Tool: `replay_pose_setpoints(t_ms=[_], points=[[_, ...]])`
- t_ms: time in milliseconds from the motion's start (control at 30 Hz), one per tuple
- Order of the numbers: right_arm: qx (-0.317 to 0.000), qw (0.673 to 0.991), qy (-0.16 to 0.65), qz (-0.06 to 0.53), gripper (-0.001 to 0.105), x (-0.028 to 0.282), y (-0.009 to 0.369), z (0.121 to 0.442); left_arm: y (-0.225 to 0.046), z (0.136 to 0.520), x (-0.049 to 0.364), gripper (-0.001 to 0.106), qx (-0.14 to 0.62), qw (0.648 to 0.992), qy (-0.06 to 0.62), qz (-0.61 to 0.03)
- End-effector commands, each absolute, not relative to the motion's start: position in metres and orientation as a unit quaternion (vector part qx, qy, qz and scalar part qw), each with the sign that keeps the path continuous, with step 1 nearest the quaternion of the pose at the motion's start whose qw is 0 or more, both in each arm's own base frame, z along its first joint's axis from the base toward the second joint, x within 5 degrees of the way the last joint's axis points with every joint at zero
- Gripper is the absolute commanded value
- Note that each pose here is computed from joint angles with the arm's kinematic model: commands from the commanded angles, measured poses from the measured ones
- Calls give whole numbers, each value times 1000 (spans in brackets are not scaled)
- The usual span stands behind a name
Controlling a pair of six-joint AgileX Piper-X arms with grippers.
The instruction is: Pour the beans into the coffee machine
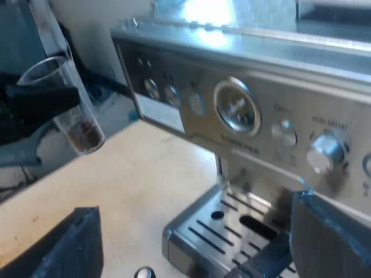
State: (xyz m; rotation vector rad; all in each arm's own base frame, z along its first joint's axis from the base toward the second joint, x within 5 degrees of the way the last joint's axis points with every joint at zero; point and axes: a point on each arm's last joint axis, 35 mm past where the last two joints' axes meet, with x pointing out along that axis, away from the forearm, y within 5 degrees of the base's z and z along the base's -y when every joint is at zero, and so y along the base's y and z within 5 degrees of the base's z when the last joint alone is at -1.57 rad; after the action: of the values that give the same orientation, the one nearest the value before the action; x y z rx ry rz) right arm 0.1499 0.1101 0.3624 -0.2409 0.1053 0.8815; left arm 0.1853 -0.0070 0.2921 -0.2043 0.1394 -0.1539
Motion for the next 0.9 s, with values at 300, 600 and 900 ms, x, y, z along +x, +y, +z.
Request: replay_pose_setpoints(t_ms=[300, 600, 900], points=[[-109, 900, -29, 421, 69, 119, 90, 390, -6, 316, 147, 26, -104, 989, 84, -68], [-106, 918, -52, 379, 69, 109, 80, 398, -6, 350, 134, 26, -102, 990, 73, -70], [-108, 939, -45, 322, 69, 112, 77, 398, -5, 389, 123, 26, -42, 997, 31, -64]])
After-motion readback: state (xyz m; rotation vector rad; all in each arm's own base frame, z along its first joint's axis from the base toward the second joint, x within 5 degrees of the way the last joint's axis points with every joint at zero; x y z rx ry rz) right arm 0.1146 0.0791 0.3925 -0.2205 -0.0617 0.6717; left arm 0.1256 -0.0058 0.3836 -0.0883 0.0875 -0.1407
